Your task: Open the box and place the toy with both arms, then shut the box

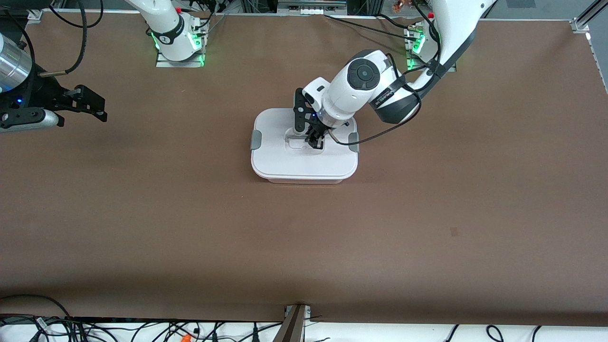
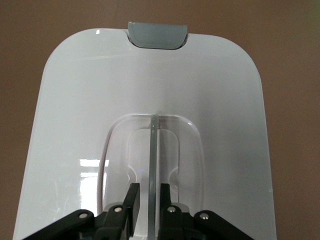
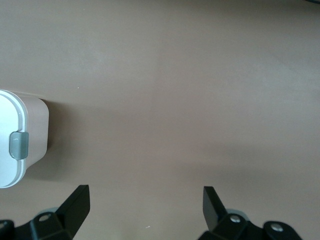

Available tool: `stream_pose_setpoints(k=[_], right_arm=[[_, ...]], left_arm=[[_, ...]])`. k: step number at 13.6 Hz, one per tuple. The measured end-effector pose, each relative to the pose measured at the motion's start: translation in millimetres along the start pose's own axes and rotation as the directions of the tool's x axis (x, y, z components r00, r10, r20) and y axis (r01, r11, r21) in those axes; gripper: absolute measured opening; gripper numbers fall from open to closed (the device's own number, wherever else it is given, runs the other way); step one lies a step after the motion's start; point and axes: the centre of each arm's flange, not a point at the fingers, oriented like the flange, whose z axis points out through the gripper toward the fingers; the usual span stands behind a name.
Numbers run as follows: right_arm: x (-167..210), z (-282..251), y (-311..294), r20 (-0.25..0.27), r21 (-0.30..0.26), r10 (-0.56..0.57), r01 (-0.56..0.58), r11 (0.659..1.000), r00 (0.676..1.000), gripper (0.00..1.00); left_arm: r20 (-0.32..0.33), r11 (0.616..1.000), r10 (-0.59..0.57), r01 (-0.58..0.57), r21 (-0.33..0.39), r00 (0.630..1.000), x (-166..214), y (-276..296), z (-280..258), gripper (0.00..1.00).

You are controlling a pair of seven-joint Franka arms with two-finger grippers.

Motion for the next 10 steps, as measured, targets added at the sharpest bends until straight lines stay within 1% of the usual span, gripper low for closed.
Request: stream_pose_setpoints(k=[1,2,3,6,7,9,10], right_arm=[[0,0,0,0.0,0.0,0.0,0.0,1.0,1.0,1.0],[0,0,0,0.0,0.0,0.0,0.0,1.0,1.0,1.0],[0,0,0,0.0,0.0,0.0,0.0,1.0,1.0,1.0],[0,0,0,0.0,0.0,0.0,0.0,1.0,1.0,1.0],[0,0,0,0.0,0.0,0.0,0.0,1.0,1.0,1.0],[0,0,0,0.0,0.0,0.0,0.0,1.0,1.0,1.0],[0,0,0,0.0,0.0,0.0,0.0,1.0,1.0,1.0]], left_arm=[[0.012,1.0,-0.008,0.008,0.002,1.0,-4,-4,-7,0.4],[0.038,1.0,-0.021,0.021,-0.001,0.999,-12,-10,-17,0.51],[0.074,0.999,-0.037,0.037,-0.004,0.997,-21,-16,-32,0.59],[0.196,0.993,-0.119,0.119,0.01,0.973,-61,-34,-98,0.93],[0.225,0.986,-0.165,0.166,0.017,0.96,-78,-41,-126,0.99],[0.26,0.963,-0.268,0.258,0.074,0.927,-118,-54,-184,1.0],[0.262,0.942,-0.334,0.315,0.113,0.905,-137,-59,-211,1.0]])
